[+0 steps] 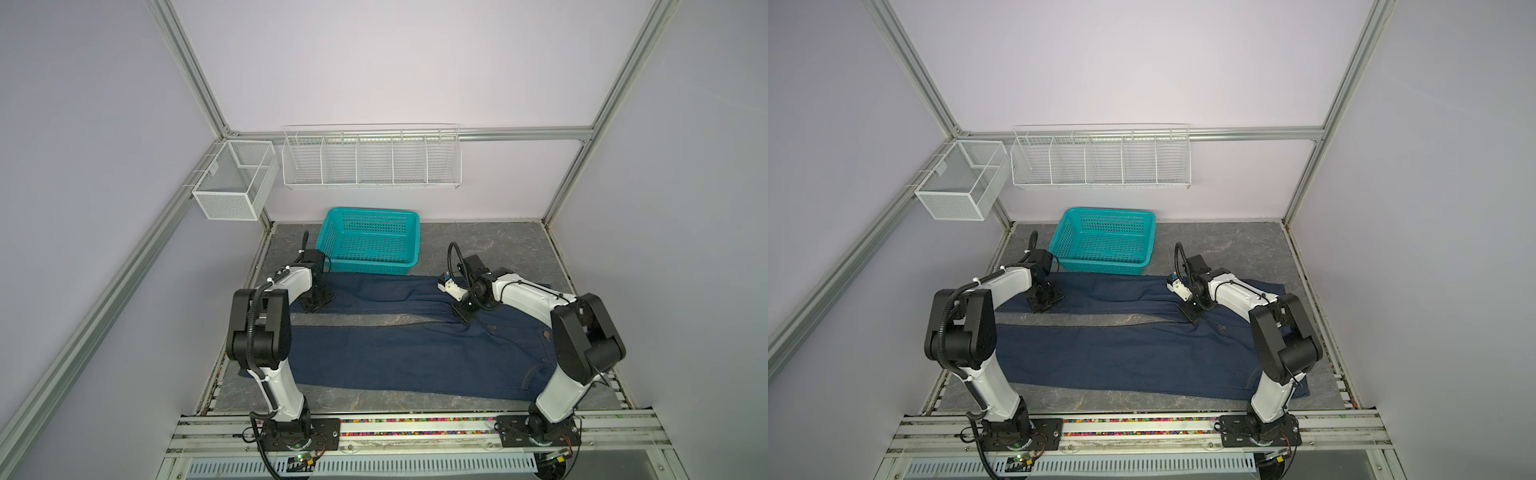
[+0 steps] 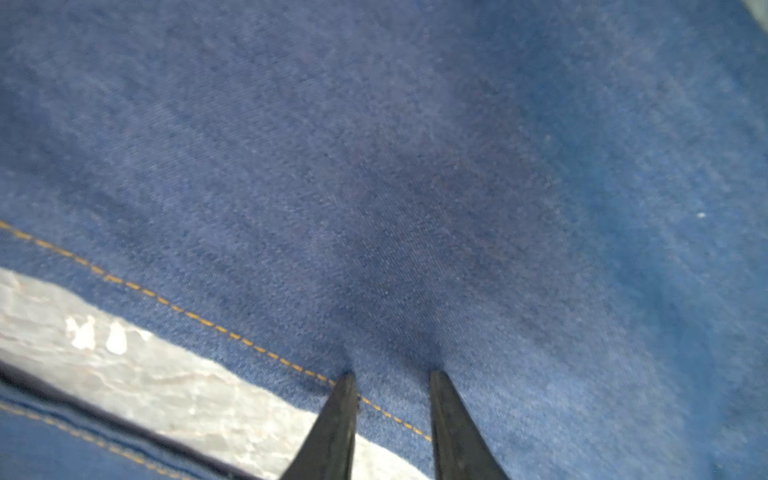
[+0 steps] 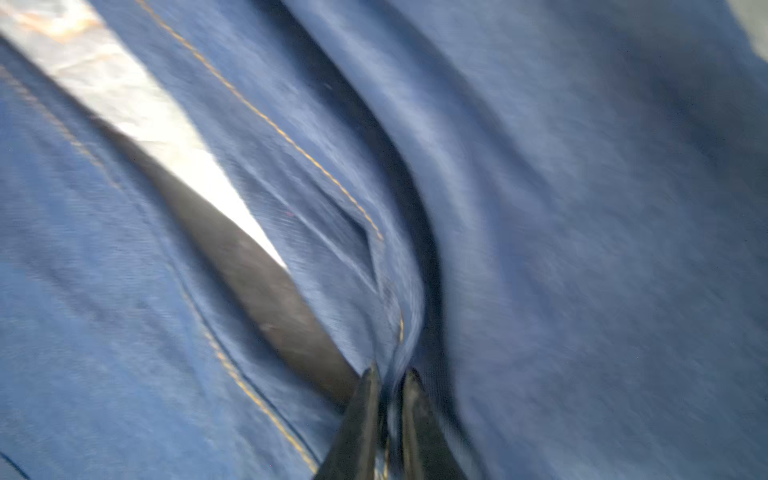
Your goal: Fold and stack the trousers
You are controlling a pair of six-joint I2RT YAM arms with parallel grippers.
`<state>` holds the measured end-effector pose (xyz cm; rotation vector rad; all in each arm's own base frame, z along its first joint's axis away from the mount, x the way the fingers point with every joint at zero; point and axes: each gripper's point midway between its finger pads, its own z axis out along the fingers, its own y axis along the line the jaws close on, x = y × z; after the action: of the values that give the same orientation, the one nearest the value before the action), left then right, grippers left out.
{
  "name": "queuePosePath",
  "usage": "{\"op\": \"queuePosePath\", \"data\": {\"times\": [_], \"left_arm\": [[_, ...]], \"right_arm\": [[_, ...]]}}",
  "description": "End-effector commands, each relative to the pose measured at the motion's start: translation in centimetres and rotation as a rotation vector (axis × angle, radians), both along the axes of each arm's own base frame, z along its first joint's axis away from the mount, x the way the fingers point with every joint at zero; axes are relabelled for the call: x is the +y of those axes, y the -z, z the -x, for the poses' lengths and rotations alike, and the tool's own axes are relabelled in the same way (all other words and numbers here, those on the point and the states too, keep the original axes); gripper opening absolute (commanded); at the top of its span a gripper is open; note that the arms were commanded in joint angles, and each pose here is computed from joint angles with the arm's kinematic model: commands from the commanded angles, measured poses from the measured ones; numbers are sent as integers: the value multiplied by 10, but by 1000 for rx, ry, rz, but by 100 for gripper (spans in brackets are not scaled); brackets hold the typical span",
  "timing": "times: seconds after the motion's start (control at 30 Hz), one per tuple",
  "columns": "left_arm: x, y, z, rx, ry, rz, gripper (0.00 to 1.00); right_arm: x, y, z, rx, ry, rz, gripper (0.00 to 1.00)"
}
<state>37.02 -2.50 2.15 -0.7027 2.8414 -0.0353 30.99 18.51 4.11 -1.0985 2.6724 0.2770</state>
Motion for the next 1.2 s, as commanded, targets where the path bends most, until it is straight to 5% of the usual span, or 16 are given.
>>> {"op": "queuePosePath", "data": {"times": [0.0,0.4,0.5,0.6,0.8,1.03,1.17], "left_arm": [[14,14,1,41,14,-21,31],[24,14,-10,49,39,-30,30],[27,14,-10,55,48,-46,31],[30,11,-9,59,58,-64,31],[28,-7,-8,32,59,-51,35],[20,-34,-5,-19,32,3,51],[18,-42,-8,-35,36,11,56]], "right_arm": [[8,9,22,49,-74,-18,14],[32,26,67,124,-222,-13,16],[23,32,66,140,-200,22,31],[28,7,54,121,-127,-92,47],[11,-44,29,34,10,-241,54],[-90,-24,-18,15,434,-111,58],[-134,-12,-33,15,549,-31,59]]}}
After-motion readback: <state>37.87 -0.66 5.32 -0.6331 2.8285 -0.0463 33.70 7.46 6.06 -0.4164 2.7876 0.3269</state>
